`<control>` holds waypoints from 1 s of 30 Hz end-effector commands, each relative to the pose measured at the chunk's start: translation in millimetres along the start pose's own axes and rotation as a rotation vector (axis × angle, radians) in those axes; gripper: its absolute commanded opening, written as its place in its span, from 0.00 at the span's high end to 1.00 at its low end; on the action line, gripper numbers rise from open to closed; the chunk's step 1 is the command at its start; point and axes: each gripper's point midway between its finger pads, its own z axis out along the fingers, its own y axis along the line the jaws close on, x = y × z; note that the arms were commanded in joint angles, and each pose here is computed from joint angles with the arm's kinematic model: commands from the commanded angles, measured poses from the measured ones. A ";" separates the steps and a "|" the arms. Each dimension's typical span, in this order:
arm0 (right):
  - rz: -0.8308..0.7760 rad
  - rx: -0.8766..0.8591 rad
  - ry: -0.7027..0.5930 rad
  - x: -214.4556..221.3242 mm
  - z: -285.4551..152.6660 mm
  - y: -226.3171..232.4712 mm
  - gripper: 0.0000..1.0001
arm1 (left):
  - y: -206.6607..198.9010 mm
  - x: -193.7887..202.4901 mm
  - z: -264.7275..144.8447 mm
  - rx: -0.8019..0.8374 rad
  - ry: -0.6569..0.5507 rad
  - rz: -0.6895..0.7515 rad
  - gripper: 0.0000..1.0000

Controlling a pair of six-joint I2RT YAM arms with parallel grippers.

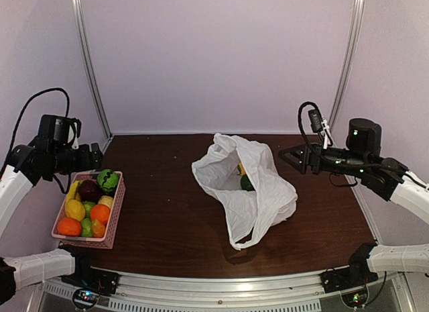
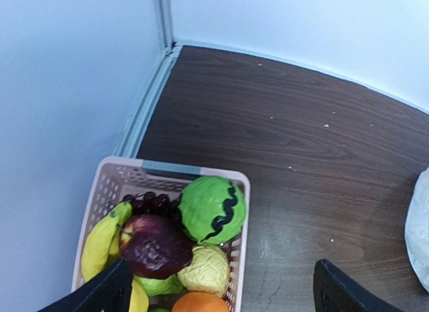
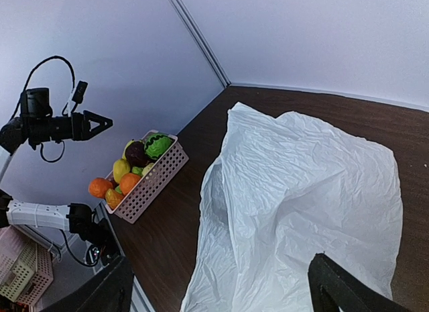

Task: Untie the knot of the plastic bag and take out the fruit
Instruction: Adjust the bag opening on the takeout bag.

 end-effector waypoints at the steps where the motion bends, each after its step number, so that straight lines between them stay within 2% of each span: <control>1: -0.074 -0.034 0.018 -4.2 -14.6 20.1 0.11 | -65.8 -23.0 -3.3 0.269 -0.081 0.150 0.06; 7: -0.127 -0.043 0.047 0.1 -14.8 51.7 0.13 | -149.6 -16.0 -16.6 0.508 -0.115 0.274 0.06; 10: -0.141 0.060 0.091 7.5 1.9 50.1 0.17 | -185.3 -5.7 -21.5 0.622 -0.107 0.300 0.06; 12: -0.126 0.173 0.105 11.5 11.9 39.2 0.18 | -200.8 0.2 -23.6 0.685 -0.092 0.271 0.06; 17: -0.093 0.386 0.117 19.8 31.7 7.4 0.13 | -238.9 14.7 -43.8 0.896 -0.110 0.164 0.06; 25: -0.189 0.566 0.254 44.9 72.3 -17.5 0.10 | -265.4 42.0 -38.5 0.934 -0.054 0.159 0.06; 30: -0.268 0.828 0.338 57.0 69.5 -62.5 0.08 | -280.6 57.0 -34.1 0.924 -0.038 0.181 0.06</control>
